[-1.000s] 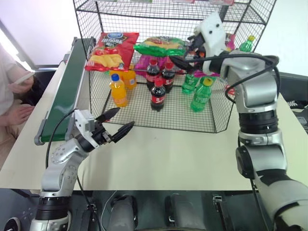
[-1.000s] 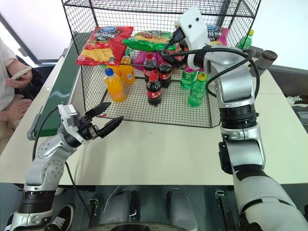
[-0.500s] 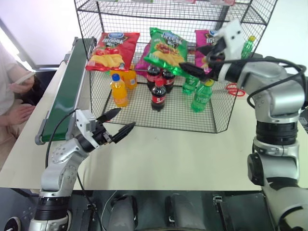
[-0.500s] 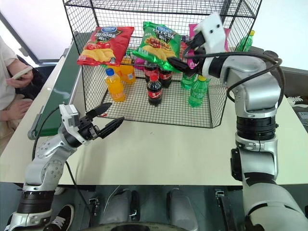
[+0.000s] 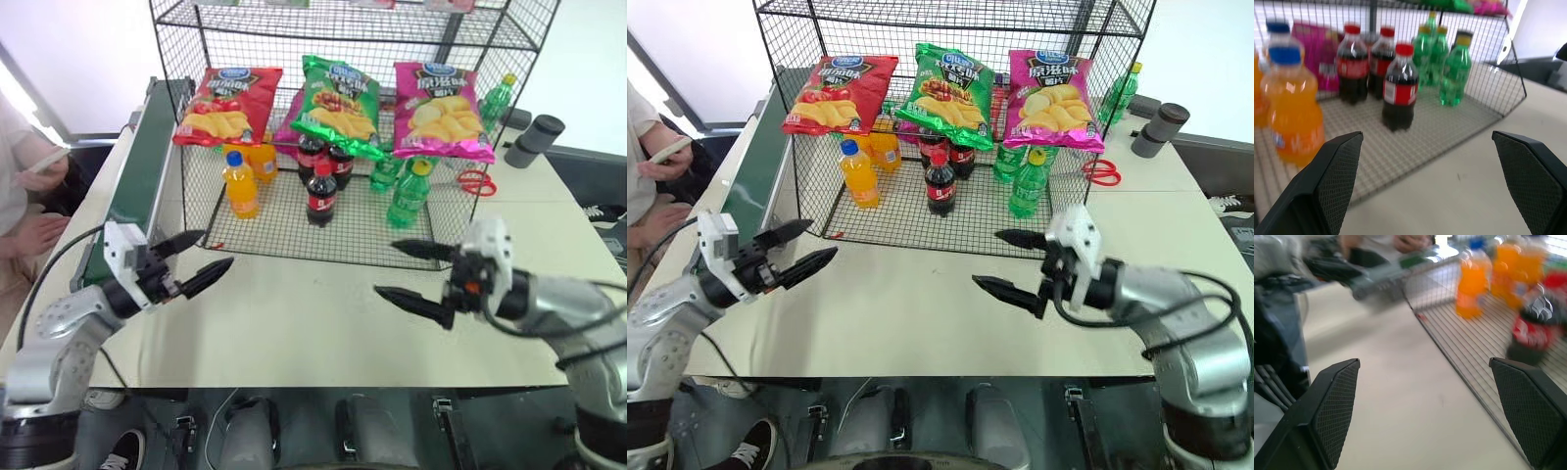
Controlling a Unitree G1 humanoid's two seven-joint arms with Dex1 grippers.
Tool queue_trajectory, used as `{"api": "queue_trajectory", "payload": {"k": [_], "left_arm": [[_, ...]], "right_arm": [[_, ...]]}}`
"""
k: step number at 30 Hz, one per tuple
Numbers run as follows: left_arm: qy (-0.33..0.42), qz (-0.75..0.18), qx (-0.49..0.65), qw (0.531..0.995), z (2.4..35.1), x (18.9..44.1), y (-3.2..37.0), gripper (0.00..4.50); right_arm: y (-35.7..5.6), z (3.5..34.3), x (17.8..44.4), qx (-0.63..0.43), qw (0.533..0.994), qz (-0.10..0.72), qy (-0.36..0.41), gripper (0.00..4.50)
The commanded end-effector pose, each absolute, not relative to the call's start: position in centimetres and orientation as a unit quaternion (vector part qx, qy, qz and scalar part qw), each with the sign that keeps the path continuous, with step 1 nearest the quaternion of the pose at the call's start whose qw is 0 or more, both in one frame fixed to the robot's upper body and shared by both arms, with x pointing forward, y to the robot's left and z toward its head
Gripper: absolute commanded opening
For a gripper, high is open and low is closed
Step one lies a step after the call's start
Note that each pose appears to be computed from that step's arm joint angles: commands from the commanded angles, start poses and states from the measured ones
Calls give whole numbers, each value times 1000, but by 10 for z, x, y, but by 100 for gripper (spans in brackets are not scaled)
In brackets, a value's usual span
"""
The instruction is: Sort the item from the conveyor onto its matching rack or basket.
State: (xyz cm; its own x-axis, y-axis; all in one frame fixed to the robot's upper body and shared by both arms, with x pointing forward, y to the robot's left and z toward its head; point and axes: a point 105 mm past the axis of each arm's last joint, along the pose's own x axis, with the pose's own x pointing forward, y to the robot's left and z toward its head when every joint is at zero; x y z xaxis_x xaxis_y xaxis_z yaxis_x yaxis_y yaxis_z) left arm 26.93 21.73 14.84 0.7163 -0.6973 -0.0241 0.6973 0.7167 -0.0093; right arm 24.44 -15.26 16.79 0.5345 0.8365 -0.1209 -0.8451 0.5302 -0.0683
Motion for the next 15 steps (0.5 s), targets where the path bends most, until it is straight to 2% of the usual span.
{"api": "queue_trajectory", "payload": {"k": [1, 5, 15], "left_arm": [[8, -364, 31, 931, 154, 267, 224, 450], [17, -359, 29, 933, 145, 264, 232, 450], [46, -345, 74, 934, 126, 261, 249, 450]], "right_arm": [[-172, 170, 248, -61, 901, 430, -23, 442], [-174, 147, 233, -60, 901, 430, -12, 442], [-179, 148, 237, -98, 898, 429, -19, 442]]}}
